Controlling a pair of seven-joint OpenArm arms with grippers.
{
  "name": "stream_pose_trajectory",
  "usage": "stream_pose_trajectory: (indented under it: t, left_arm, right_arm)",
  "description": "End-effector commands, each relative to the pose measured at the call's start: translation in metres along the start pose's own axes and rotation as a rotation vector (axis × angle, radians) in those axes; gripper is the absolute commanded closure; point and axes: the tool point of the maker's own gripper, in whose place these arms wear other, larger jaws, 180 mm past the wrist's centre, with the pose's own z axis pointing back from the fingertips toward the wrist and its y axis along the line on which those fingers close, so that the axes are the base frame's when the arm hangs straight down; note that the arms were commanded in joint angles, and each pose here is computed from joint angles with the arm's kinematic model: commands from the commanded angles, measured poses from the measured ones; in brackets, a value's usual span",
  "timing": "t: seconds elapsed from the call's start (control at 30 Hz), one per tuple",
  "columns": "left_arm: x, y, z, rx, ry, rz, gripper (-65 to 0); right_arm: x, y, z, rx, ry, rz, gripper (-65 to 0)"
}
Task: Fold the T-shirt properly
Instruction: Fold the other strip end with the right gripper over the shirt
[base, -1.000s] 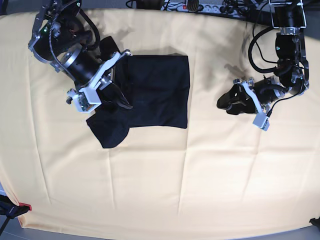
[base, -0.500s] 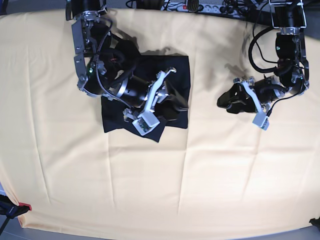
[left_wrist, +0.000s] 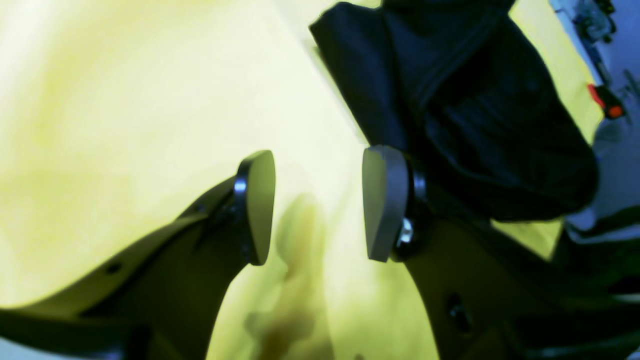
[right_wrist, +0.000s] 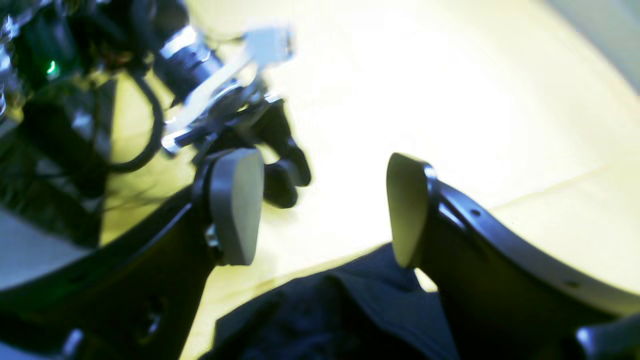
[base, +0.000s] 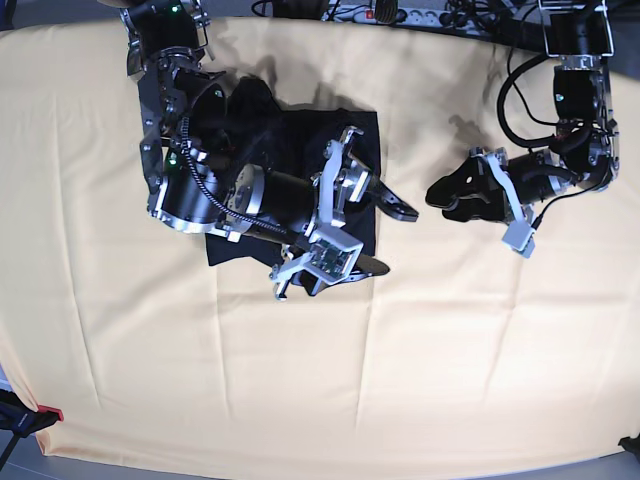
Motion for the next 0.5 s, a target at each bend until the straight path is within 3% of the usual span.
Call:
stream_pose_trajectory:
  t: [0.0, 0.13, 0.23, 0.4, 0.47]
  left_arm:
    - [0.017, -0.002, 0.006, -0.008, -0.046, -0.033, -30.1]
    - [0.016, -0.001, 0.006, -0.004, -0.041, -0.035, -30.1]
    - [0.016, -0.001, 0.006, -0.004, -0.041, -0.035, -30.1]
    - [0.02, -0.001, 0.006, -0.005, -0.065, -0.034, -30.1]
    - [0.021, -0.001, 0.006, -0.005, -0.065, -0.035, -30.1]
  right_arm:
    - [0.005, -0.011, 0.008, -0.036, -0.021, 0.002, -40.2]
    - [-0.016, -0.056, 0.033, -0.225, 0.027, -0.114, -40.3]
    - [-0.038, -0.069, 0.048, -0.317, 0.043, -0.181, -40.3]
    - [-0.073, -0.066, 0.049, -0.354, 0.103, -0.242, -40.2]
    - [-0.088, -0.067, 0.049, -0.372, 0.139, -0.249, -36.3]
